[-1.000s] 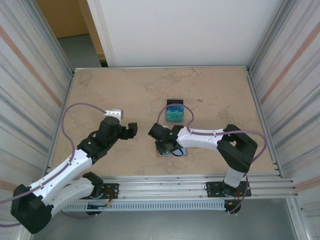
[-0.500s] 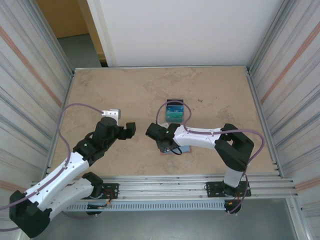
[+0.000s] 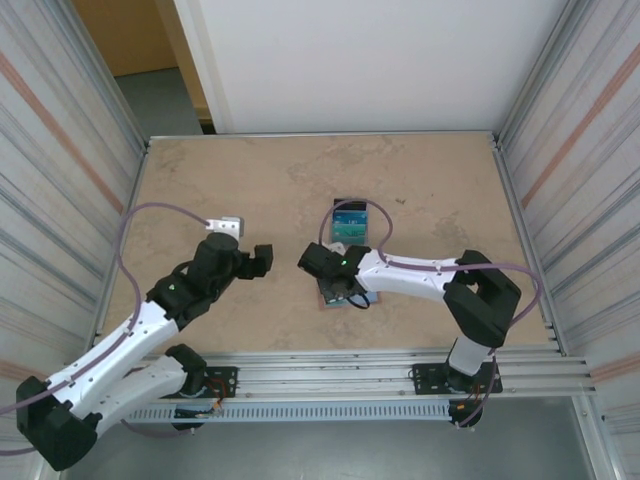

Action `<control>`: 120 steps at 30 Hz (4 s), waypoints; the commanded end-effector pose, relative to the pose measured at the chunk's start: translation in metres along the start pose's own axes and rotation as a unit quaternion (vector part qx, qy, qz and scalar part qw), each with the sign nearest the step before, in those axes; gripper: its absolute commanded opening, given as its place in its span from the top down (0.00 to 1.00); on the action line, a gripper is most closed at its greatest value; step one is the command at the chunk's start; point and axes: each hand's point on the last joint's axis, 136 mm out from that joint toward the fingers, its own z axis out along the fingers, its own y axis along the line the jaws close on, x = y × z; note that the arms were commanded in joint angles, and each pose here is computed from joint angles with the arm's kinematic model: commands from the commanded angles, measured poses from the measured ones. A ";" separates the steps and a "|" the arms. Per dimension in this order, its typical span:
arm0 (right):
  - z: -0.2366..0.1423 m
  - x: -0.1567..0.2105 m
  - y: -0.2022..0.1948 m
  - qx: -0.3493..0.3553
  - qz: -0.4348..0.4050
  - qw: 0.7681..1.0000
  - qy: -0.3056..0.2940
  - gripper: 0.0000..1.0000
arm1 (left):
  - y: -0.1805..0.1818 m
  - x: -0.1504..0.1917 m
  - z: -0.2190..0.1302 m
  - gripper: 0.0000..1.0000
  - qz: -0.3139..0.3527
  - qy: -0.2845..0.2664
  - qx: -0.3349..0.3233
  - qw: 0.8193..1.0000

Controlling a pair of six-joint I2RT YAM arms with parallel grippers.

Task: Take the credit cards out of the card holder

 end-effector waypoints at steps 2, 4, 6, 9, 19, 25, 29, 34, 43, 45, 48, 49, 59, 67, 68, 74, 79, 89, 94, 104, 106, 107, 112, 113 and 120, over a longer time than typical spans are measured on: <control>-0.005 -0.003 0.002 -0.061 0.035 0.998 -0.002 0.85 | -0.023 0.002 0.007 0.01 0.005 0.007 -0.012 1.000; -0.004 -0.002 0.000 -0.076 0.047 0.996 0.001 0.85 | -0.039 0.014 0.016 0.01 0.005 0.027 -0.012 1.000; -0.003 -0.001 0.000 -0.090 0.058 0.994 0.001 0.85 | -0.058 0.029 0.024 0.01 0.001 0.048 -0.011 0.999; -0.002 -0.002 -0.004 -0.104 0.077 0.992 -0.001 0.85 | -0.083 0.054 0.037 0.01 0.005 0.075 -0.020 0.997; -0.005 -0.001 -0.020 -0.112 0.102 0.988 -0.008 0.84 | -0.113 0.091 0.069 0.01 0.012 0.109 -0.035 0.993; -0.008 -0.003 -0.028 -0.122 0.116 0.986 -0.013 0.83 | -0.114 0.116 0.087 0.01 -0.009 0.151 -0.022 0.988; -0.008 -0.004 -0.035 -0.123 0.127 0.984 -0.012 0.82 | -0.111 0.127 0.096 0.01 0.000 0.167 -0.030 0.985; -0.008 -0.005 -0.047 -0.109 0.137 0.984 -0.015 0.73 | -0.110 0.138 0.105 0.01 0.009 0.187 -0.042 0.981; -0.001 -0.001 -0.089 -0.040 0.150 0.988 -0.010 0.63 | -0.104 0.145 0.107 0.01 0.028 0.201 -0.063 0.977; 0.003 0.001 -0.098 -0.027 0.152 0.988 -0.006 0.63 | -0.104 0.144 0.107 0.01 0.027 0.200 -0.063 0.977; 0.008 0.005 -0.105 -0.013 0.155 0.988 0.004 0.64 | -0.104 0.141 0.106 0.01 0.026 0.198 -0.063 0.978; 0.010 0.007 -0.107 -0.008 0.154 0.988 0.006 0.64 | -0.104 0.142 0.105 0.01 0.027 0.200 -0.063 0.977; 0.019 0.030 -0.128 0.048 0.141 0.988 0.025 0.70 | -0.105 0.134 0.100 0.01 0.019 0.192 -0.066 0.979; 0.003 0.032 -0.155 0.120 0.141 0.983 0.014 0.71 | -0.107 0.126 0.095 0.01 0.014 0.184 -0.058 0.981; 0.000 0.031 -0.157 0.125 0.142 0.982 0.011 0.71 | -0.108 0.124 0.094 0.01 0.013 0.182 -0.057 0.982; -0.036 0.016 -0.165 0.128 0.149 0.980 -0.030 0.69 | -0.109 0.110 0.088 0.01 0.008 0.163 -0.047 0.985; -0.062 0.007 -0.153 0.066 0.166 0.982 -0.066 0.69 | -0.108 0.105 0.084 0.01 0.001 0.157 -0.040 0.987; -0.060 -0.012 -0.065 -0.182 0.164 0.968 -0.048 0.69 | -0.102 0.116 0.093 0.01 -0.016 0.175 -0.041 0.984; -0.037 -0.012 -0.050 -0.186 0.154 0.970 -0.012 0.79 | -0.104 0.122 0.100 0.01 -0.026 0.183 -0.032 0.982; -0.002 -0.016 -0.021 -0.165 0.114 0.979 0.028 0.80 | -0.101 0.132 0.108 0.01 -0.038 0.200 -0.033 0.978; 0.004 -0.016 -0.019 -0.162 0.113 0.980 0.034 0.79 | -0.101 0.134 0.108 0.01 -0.037 0.202 -0.034 0.978; 0.006 -0.016 -0.018 -0.161 0.112 0.980 0.036 0.79 | -0.100 0.135 0.109 0.01 -0.037 0.203 -0.036 0.978; 0.019 -0.013 -0.020 -0.149 0.113 0.981 0.053 0.78 | -0.098 0.138 0.110 0.01 -0.032 0.207 -0.040 0.977; 0.022 -0.012 -0.020 -0.147 0.114 0.981 0.055 0.77 | -0.098 0.139 0.110 0.01 -0.031 0.208 -0.041 0.977; 0.034 -0.004 -0.026 -0.135 0.119 0.981 0.072 0.76 | -0.094 0.143 0.110 0.01 -0.021 0.216 -0.052 0.975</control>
